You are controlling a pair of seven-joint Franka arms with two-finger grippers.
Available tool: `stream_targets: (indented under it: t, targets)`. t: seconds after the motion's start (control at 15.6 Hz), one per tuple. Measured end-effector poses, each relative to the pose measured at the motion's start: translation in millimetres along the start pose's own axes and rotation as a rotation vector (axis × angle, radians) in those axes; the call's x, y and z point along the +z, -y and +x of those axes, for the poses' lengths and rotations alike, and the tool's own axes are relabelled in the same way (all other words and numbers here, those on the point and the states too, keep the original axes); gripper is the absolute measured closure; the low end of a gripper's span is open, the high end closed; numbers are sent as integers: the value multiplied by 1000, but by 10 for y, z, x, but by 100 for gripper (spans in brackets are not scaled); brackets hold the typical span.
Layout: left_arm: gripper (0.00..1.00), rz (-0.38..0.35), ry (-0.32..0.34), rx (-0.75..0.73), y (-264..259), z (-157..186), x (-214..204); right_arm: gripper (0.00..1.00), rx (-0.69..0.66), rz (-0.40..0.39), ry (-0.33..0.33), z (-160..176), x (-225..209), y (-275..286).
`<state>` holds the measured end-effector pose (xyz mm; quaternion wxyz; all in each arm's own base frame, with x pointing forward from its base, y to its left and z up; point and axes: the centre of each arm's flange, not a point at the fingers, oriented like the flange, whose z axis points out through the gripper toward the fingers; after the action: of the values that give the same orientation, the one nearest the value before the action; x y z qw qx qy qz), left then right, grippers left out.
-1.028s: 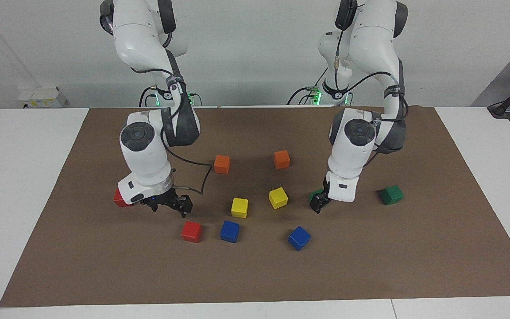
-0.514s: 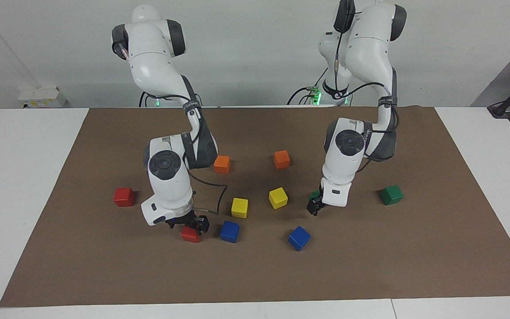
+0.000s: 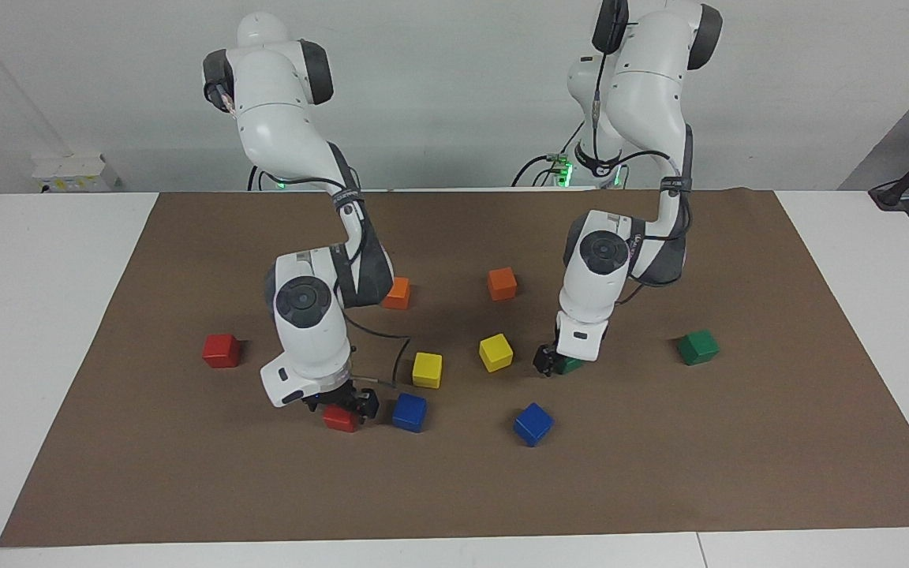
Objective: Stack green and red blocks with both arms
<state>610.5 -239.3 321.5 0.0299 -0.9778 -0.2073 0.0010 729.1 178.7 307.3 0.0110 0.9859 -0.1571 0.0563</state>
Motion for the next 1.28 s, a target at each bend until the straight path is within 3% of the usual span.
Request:
stream_targets:
  t: [0.13,0.45,0.64,0.77,1.03,1.28]
  targets:
    - [45,30,20,39,150,109,-366,45,26,0,1,-13,3,17]
    - [45,30,42,215,1356,697,-1060,45,27,-3,-1,-17,1,23]
    - [45,-6,59,353,2102,1083,-969,45,-73,-37,14,58,-96,-157]
    - [45,-27,45,398,2342,1188,-831,45,-156,-49,36,181,-403,-504]
    - [45,-41,0,411,2368,1180,-503,45,-247,-42,65,153,-942,-1479]
    - [45,-47,-13,418,2323,1159,-400,45,-303,-21,47,-116,-896,-2209]
